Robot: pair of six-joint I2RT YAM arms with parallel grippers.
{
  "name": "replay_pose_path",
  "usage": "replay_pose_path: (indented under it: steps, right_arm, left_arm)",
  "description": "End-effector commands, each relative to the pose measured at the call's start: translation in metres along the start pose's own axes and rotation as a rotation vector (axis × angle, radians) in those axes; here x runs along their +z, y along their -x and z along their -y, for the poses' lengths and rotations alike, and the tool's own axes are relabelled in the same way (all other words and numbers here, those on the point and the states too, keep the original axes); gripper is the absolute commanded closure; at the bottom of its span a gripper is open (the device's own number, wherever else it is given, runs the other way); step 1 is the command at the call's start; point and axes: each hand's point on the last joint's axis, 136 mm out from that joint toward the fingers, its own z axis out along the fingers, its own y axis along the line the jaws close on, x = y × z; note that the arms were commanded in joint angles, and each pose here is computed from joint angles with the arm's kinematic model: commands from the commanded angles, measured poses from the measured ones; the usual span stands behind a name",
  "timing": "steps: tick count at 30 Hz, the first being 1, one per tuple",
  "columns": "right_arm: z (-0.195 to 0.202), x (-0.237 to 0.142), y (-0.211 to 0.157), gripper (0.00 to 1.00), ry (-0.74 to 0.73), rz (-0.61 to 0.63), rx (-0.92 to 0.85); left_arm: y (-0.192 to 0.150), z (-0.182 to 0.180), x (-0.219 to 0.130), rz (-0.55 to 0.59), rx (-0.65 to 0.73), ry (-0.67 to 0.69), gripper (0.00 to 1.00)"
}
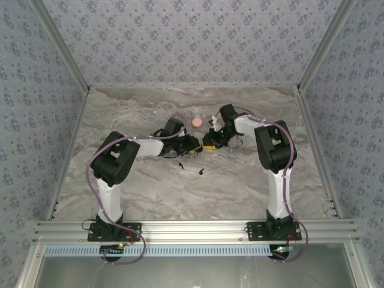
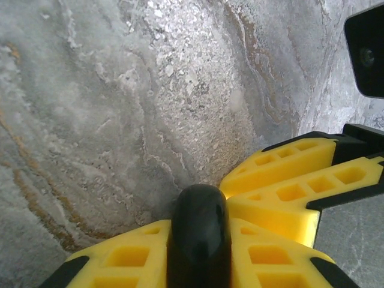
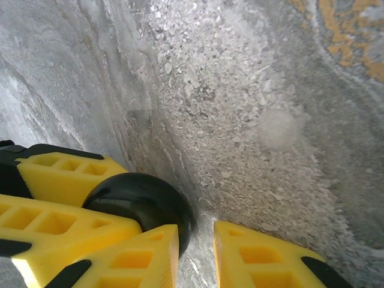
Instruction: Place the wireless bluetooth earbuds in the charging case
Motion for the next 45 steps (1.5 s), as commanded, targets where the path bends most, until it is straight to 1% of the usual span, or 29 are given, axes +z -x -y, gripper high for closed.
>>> replay_pose_path:
  steps: [1, 4, 7, 10, 14, 18, 21, 24, 29, 33, 39, 45]
  right_arm:
    - [-0.01, -0.013, -0.002, 0.76, 0.014, 0.01, 0.003]
    - [-0.009, -0.022, -0.002, 0.74, -0.006, 0.035, 0.0]
    - [-0.01, -0.039, 0.0, 0.69, -0.016, 0.084, -0.009]
    - [-0.015, -0.066, 0.001, 0.66, -0.012, 0.153, -0.016]
    - [-0.027, -0.11, 0.001, 0.61, 0.028, 0.264, -0.042]
    - [-0.051, -0.157, -0.002, 0.57, 0.094, 0.363, -0.11]
    - [-0.077, -0.187, -0.006, 0.53, 0.171, 0.415, -0.181]
    - [-0.105, -0.204, -0.016, 0.51, 0.262, 0.431, -0.26]
    - [-0.142, -0.223, -0.026, 0.5, 0.373, 0.443, -0.359]
    - [-0.166, -0.225, -0.035, 0.5, 0.422, 0.415, -0.428]
    - [-0.192, -0.221, -0.044, 0.51, 0.459, 0.378, -0.5]
    - [-0.214, -0.212, -0.052, 0.51, 0.479, 0.337, -0.566]
  left_arm:
    - [-0.007, -0.015, 0.004, -0.021, -0.005, 0.07, 0.8]
    - [-0.005, -0.012, -0.001, -0.008, 0.008, 0.075, 0.83]
    - [0.0, -0.003, -0.013, 0.018, 0.041, 0.065, 0.86]
    - [0.009, 0.014, -0.031, 0.056, 0.082, 0.012, 0.86]
    - [0.024, 0.048, -0.068, 0.125, 0.167, -0.103, 0.86]
    - [0.032, 0.089, -0.11, 0.178, 0.274, -0.248, 0.86]
    - [0.031, 0.12, -0.137, 0.181, 0.35, -0.374, 0.86]
    - [0.023, 0.148, -0.158, 0.154, 0.432, -0.481, 0.87]
    - [0.01, 0.185, -0.19, 0.145, 0.546, -0.609, 0.89]
    - [-0.002, 0.202, -0.209, 0.149, 0.626, -0.656, 0.9]
    - [-0.016, 0.213, -0.225, 0.156, 0.703, -0.689, 0.92]
    - [-0.027, 0.22, -0.228, 0.143, 0.739, -0.703, 0.92]
